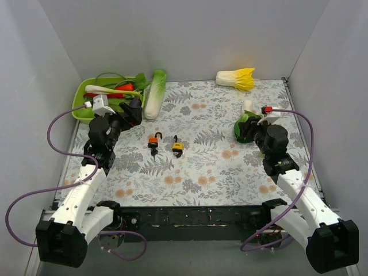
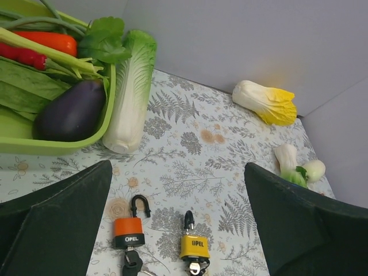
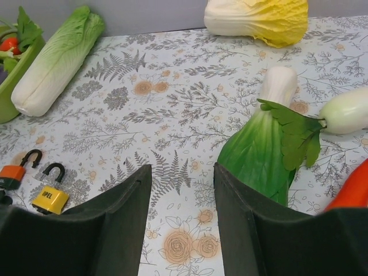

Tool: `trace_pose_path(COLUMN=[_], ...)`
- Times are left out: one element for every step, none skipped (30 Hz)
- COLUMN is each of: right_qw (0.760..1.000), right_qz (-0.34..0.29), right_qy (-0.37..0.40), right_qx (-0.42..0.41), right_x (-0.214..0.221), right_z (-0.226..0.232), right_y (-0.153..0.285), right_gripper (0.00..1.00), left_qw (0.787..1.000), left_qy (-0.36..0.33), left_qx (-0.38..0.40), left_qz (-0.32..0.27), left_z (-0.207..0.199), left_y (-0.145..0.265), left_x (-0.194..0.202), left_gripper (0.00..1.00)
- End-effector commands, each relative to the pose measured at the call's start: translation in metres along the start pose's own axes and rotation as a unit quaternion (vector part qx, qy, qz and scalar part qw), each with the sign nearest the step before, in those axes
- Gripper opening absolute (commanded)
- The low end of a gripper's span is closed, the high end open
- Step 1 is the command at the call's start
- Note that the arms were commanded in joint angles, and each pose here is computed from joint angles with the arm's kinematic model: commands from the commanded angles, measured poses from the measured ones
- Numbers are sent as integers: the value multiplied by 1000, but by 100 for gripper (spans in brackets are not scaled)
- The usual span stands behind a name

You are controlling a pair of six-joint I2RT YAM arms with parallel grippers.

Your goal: Unlock with the key

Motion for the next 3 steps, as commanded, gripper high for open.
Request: trace_pose_path(right_qw=[999,999,999], right_qz=[-38,-37,-38], right_qy=[10,9,8], right_qx=[6,6,6], right_x=[-14,-13,-13], right_z=[-2,-2,-2], right_y=[-1,-1,-1], right_gripper=[55,55,55], left_qw=[1000,1000,1000], left_qy=[-1,2,5], left_qx=[-2,-5,-10], left_qz=[-22,-19,-15], left_z=[0,0,2], left_y=[3,1,1], left_x=[-6,-5,-4], left_gripper=[98,98,98])
Point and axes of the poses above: each gripper's point midway between its finger pads, its own y axis back along the fingers, its own z axis along the line the jaws close on, x = y × z, the point moved 7 cm from there along y, back along the fingers, and after that the axes turned 3 degrees about y, right-handed, at the moved point
